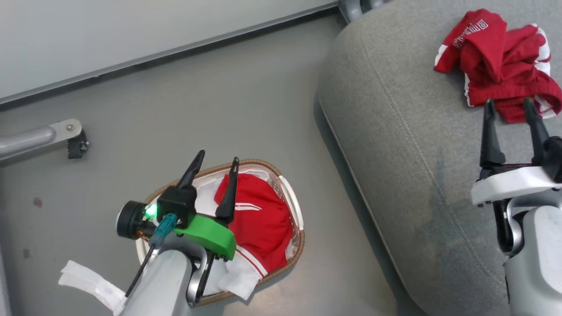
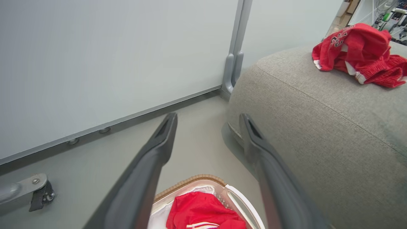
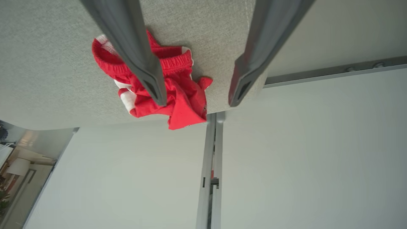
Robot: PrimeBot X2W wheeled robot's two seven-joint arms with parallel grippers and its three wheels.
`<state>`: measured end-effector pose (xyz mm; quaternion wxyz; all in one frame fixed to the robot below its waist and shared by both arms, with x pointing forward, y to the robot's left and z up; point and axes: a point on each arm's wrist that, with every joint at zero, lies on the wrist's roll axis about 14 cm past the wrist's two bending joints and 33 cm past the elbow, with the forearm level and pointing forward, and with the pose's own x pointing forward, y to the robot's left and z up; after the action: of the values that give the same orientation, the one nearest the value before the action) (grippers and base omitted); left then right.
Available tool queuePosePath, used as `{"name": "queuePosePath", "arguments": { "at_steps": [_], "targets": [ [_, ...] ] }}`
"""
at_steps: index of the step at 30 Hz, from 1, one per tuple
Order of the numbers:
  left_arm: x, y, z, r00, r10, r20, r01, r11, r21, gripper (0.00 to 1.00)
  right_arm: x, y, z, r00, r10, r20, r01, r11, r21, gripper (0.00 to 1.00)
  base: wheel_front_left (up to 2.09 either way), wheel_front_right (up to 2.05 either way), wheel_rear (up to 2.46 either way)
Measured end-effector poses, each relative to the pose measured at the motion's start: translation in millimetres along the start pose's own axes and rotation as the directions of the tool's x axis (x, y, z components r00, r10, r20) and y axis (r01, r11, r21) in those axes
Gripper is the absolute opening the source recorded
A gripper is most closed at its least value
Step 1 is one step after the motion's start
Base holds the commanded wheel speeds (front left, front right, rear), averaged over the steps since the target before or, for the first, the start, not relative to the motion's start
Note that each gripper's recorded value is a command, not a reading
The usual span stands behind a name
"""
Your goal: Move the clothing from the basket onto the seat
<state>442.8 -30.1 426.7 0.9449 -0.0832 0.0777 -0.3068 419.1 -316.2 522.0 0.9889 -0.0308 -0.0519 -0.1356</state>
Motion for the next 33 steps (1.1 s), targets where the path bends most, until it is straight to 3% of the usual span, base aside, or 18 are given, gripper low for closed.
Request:
{"name": "queuePosePath", "arguments": {
  "at_steps": [5, 15, 24, 33],
  "targets": [
    [-30.9, 38.7, 1.7, 0.988, 0.156, -0.006, -0.155, 0.987, 0.027, 1.0, -3.1, 41.2, -1.4, 0.996, 0.094, 0.002, -0.094, 0.994, 0.06, 1.0, 0.0, 0.0, 0.0],
    [-102.7, 95.0, 10.2, 0.914, 0.405, 0.014, -0.405, 0.913, 0.05, 1.0, -20.6, 97.9, -8.5, 0.973, 0.232, -0.022, -0.227, 0.965, 0.13, 1.0, 0.0, 0.0, 0.0],
    [-157.2, 110.6, 13.9, 0.851, 0.524, 0.036, -0.525, 0.849, 0.048, 1.0, -45.4, 126.5, -14.7, 0.947, 0.316, -0.052, -0.305, 0.94, 0.155, 1.0, 0.0, 0.0, 0.0],
    [-184.4, 108.1, 14.1, 0.827, 0.56, 0.05, -0.561, 0.826, 0.041, 1.0, -62.1, 133.4, -15.2, 0.938, 0.341, -0.058, -0.326, 0.927, 0.187, 1.0, 0.0, 0.0, 0.0]
  ]
}}
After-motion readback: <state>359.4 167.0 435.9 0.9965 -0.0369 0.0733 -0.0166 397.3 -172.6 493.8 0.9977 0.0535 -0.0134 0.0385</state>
